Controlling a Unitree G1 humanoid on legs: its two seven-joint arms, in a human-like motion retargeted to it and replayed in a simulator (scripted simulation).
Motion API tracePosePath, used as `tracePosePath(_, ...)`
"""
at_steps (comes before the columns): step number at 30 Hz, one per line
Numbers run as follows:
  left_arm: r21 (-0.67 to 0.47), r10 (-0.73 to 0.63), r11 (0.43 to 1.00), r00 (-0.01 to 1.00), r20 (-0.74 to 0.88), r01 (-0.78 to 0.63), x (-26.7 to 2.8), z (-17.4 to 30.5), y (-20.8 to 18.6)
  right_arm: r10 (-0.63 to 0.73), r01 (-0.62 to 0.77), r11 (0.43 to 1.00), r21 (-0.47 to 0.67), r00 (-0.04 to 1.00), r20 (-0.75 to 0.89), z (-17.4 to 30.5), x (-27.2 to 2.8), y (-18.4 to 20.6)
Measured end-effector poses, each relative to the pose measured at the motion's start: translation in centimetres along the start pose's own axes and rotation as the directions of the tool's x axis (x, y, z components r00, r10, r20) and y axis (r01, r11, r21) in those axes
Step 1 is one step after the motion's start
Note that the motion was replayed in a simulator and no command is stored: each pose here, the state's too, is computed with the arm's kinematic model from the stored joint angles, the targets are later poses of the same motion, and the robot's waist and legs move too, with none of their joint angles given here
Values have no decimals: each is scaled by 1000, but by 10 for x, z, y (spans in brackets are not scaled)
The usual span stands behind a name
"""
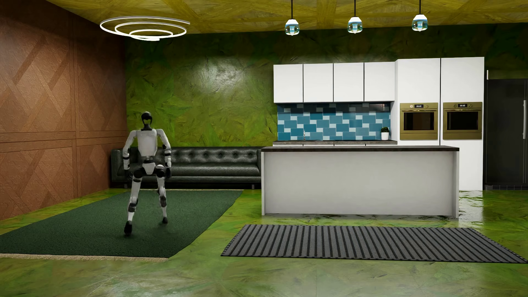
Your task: Walk to the sofa
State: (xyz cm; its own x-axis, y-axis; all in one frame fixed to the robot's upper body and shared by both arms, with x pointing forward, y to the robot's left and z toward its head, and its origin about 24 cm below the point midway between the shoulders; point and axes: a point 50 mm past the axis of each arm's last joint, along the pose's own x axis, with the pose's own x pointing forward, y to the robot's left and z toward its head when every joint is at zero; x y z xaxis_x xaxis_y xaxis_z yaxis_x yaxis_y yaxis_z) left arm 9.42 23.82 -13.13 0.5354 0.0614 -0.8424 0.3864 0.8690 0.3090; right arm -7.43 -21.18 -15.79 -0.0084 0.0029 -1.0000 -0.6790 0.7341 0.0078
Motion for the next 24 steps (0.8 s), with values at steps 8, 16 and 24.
tracePosePath(8,-10,-105,994,970,-218,105,-26,-66,-39,-86,89,996,-10,976,199,61,3,-37)
tracePosePath(16,-28,-222,972,873,-435,234,-78,-133,-79,-491,399,868,294,609,623,192,-80,-180)
tracePosePath(24,-53,-163,986,979,-123,158,-21,-41,-65,-264,212,960,186,907,328,97,-11,-86)
